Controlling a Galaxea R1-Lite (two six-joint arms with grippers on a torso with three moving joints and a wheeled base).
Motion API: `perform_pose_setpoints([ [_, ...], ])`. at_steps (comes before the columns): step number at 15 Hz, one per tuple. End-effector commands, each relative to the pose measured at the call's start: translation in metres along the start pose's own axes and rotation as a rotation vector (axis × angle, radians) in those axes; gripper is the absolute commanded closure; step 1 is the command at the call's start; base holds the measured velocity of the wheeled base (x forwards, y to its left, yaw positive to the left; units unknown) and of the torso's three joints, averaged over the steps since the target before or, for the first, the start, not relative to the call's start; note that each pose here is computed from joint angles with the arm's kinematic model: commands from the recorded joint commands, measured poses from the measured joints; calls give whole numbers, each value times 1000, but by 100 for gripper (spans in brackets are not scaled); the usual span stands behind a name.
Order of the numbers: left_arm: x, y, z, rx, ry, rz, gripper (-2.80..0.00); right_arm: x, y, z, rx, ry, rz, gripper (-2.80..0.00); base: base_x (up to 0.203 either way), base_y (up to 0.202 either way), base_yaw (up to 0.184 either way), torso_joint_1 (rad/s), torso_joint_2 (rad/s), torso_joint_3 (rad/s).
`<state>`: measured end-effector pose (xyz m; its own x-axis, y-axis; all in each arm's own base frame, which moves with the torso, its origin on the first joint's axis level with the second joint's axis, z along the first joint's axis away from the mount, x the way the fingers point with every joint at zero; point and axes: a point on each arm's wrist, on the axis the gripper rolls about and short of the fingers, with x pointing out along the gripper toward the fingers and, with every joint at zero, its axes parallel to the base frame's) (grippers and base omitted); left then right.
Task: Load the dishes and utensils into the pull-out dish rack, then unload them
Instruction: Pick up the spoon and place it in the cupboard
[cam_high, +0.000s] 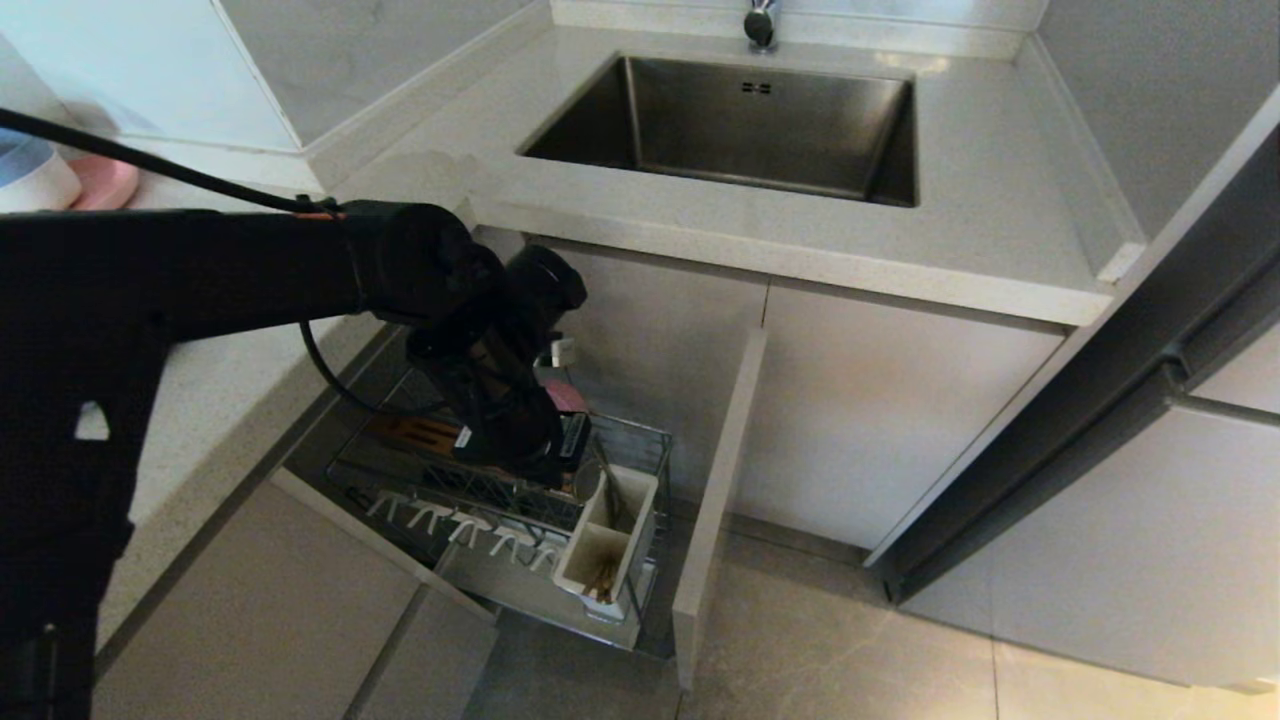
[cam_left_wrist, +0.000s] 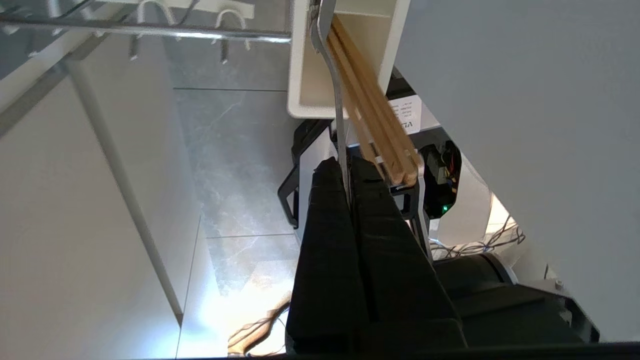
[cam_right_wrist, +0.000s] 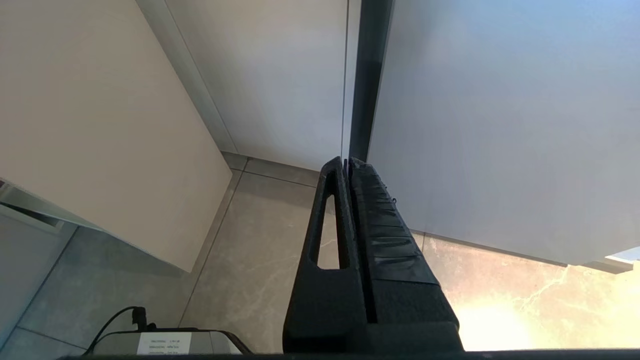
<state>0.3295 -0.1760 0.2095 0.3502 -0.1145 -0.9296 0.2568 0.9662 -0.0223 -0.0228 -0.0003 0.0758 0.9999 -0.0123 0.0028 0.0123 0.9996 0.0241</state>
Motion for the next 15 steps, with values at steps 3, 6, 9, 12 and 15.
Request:
perform_pose_setpoints([
  [3,21,-7,5,4,19,3,0,0,0,0,0,0,0,0,0,0,0,0,0,0],
  [6,35,-9,9,6,22,5,0,0,0,0,0,0,0,0,0,0,0,0,0,0],
  [9,47,-12,10,11,35,12,0,0,0,0,0,1,0,0,0,0,0,0,0,0],
  [12,56,-13,13,11,24,10,0,0,0,0,0,0,0,0,0,0,0,0,0,0],
  [15,70,-16,16,13,22,8,0,0,0,0,0,0,0,0,0,0,0,0,0,0],
])
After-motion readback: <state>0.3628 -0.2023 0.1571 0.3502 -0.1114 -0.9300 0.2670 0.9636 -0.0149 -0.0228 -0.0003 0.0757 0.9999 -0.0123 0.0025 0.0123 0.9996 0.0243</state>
